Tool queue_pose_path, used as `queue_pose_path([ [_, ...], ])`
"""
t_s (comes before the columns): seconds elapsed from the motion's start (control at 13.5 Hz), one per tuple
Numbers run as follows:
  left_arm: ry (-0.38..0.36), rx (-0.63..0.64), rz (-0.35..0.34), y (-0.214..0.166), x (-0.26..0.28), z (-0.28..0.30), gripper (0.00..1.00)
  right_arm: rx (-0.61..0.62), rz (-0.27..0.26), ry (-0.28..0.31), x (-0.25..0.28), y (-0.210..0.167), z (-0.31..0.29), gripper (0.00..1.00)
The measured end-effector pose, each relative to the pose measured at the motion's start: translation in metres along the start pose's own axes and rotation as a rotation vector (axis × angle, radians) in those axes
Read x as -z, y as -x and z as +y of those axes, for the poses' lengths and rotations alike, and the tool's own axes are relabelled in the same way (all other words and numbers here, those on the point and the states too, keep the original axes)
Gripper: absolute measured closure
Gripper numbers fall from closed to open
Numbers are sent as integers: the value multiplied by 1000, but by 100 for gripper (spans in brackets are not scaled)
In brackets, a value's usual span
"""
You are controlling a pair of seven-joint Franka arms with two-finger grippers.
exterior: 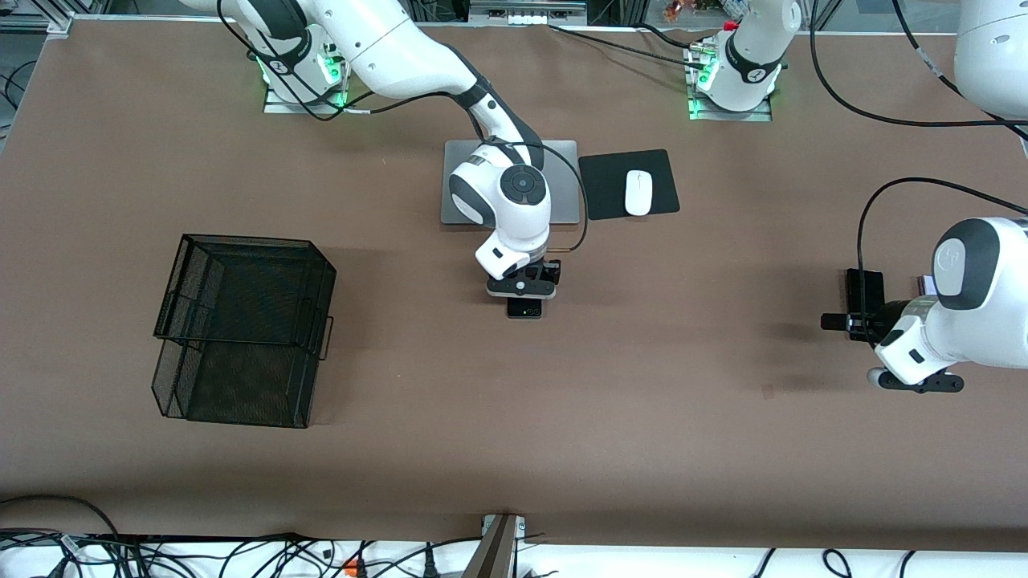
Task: Place phones with both arms
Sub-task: 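Grasp the flip phone with the right gripper while the left gripper withdraws, then drop the phone in the basket while the left gripper grasps the black phone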
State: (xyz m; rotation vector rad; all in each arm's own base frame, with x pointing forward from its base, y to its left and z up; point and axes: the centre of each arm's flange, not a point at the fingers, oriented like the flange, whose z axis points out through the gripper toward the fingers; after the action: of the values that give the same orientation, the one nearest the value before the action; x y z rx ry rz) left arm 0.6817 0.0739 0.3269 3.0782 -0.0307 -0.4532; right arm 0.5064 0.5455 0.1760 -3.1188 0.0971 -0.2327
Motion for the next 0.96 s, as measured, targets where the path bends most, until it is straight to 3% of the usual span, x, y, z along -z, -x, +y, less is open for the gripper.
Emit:
queue_pose_path([
  [0.22,6,35,-28,2,-17,-28,0,1,12,-8,5,-4,-2,20],
  [0.37,-89,33,-80,8,-41,-56,0,-1,21,-17,20,-10,-5,20],
  [0.52,-191,2,-147,12,-71,-68,0,-8,8,11,50,-17,-5,20],
  [0.67,-199,-12,-186,12,-97,-69,0,-12,-6,41,94,-27,-1,20],
  [0.96,-174,-31,-90,14,-140,-100,0,26,-66,129,199,-61,52,20],
])
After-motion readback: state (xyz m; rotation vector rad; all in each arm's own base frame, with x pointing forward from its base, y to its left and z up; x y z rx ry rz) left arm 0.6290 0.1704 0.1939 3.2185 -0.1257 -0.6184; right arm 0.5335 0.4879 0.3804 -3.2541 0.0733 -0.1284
